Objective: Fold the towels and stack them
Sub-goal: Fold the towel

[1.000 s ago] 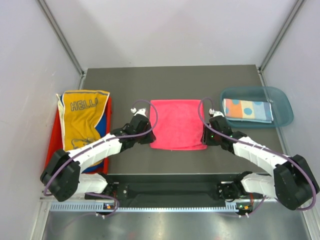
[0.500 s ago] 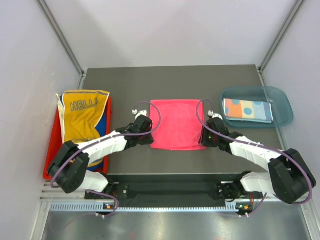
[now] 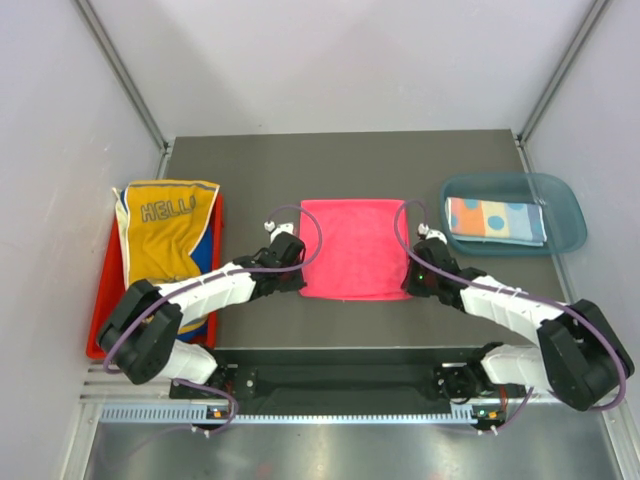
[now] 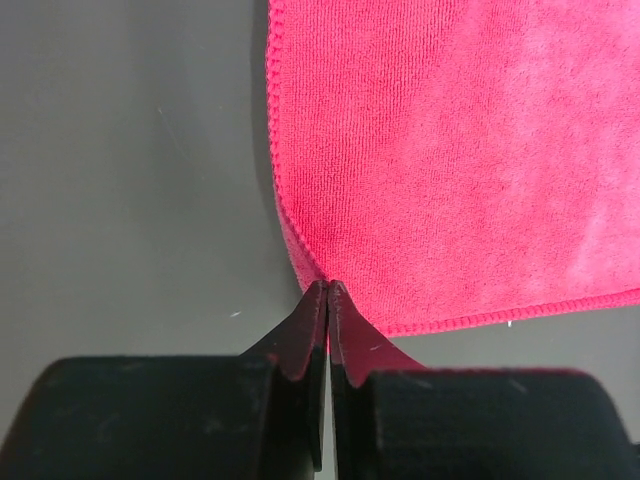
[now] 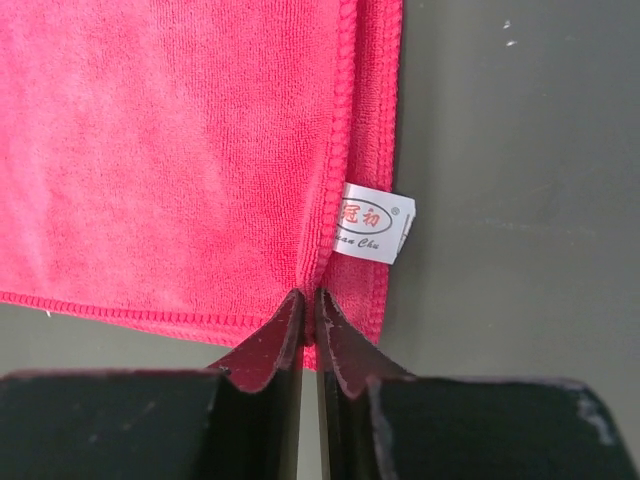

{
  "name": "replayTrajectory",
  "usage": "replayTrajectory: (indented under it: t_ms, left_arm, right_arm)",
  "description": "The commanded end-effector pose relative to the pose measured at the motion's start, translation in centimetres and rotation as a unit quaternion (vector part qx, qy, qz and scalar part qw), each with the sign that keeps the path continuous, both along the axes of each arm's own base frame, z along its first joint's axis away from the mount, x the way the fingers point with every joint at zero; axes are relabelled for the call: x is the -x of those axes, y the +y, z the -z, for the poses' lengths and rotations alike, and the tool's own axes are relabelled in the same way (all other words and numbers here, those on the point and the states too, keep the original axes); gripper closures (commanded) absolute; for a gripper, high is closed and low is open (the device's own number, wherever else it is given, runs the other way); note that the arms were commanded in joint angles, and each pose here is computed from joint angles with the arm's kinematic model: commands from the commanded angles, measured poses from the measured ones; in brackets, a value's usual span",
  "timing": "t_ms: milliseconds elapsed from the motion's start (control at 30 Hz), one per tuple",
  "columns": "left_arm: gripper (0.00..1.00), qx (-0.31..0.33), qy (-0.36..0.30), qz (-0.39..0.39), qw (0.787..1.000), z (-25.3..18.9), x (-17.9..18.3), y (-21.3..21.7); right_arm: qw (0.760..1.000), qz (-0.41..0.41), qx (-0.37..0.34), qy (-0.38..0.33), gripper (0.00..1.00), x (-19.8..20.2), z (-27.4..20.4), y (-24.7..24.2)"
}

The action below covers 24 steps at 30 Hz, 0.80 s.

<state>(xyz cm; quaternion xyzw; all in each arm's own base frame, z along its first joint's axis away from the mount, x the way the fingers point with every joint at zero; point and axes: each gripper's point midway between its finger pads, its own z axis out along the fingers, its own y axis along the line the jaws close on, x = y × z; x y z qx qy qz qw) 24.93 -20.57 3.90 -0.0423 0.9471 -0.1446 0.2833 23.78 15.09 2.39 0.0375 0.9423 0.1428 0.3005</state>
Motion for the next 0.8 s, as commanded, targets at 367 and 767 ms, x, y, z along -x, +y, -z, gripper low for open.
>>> replayTrajectory:
  t_ms: [367,767]
  left_arm:
    - [1.00,0.002,-0.026,0.004,1.000,-1.5,-0.4,0.0]
    - [1.00,0.007,-0.008,0.016,1.000,-0.4,0.6,-0.1]
  right_arm:
    - [0.999,0.011,0.020,-0.042,0.94,0.3,-3.4,-1.4]
    - [1.000,0.002,0.023,-0.010,0.74,1.9,-0.5,-1.7]
